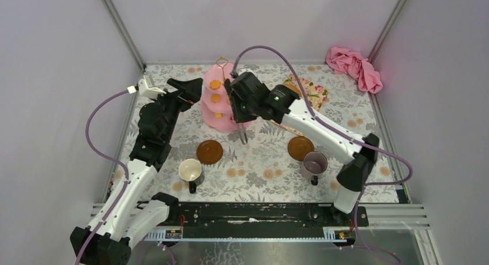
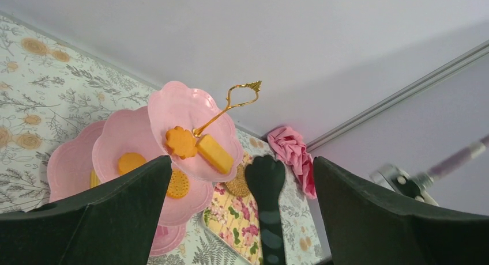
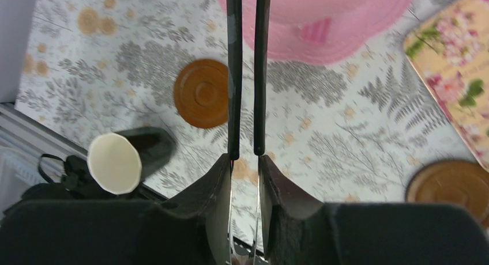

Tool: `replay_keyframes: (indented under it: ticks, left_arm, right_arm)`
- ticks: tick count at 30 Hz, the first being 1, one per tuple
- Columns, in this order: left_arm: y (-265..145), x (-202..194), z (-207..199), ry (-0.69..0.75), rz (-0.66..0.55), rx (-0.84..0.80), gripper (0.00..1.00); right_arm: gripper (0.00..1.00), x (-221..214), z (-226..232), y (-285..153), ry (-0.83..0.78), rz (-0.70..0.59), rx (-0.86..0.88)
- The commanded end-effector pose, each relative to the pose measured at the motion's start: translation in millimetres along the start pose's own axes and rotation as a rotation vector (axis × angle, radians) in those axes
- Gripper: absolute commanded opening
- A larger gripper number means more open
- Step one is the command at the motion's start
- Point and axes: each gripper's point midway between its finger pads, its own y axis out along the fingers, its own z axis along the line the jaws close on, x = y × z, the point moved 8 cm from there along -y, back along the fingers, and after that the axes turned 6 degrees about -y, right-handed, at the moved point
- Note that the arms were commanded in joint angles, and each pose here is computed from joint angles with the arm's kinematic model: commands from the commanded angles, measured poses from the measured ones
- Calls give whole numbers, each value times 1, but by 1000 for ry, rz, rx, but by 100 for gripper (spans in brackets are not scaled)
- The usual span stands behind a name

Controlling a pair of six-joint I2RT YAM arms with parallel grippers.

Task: Serve the afternoon tea
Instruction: Place the desert on the desert table, then place the clamp on the tray.

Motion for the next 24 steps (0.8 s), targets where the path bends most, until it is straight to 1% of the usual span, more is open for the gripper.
replay_keyframes:
  ticks: [1,5,7,11,13,18,24]
  left_arm:
    - [-4,14,-8,40,-47,-15,100]
    - [-6,13,-8,44,-44,-26,100]
    - [-6,12,-7,47,-36,-28,100]
    - [-5,6,-2,45,-19,-26,100]
    - [-5,3,0,45,-14,-27,100]
    - [-2,-2,6,44,-1,-13,100]
    - [-1,-6,13,48,0,7,100]
  right_arm:
    - [20,5,-14,-49,52,-172,-20]
    - [19,-7,-31,-72,82,-221,-79]
    - [19,-13,-42,-80,95,-243,-138]
    - [19,-31,-69,-82,110,-248,-290]
    - [19,-36,-89,-77,150,-234,-335]
    - [17,-47,-140,-54,269,-187,-335]
    - [17,-50,-198,-12,369,-114,-392]
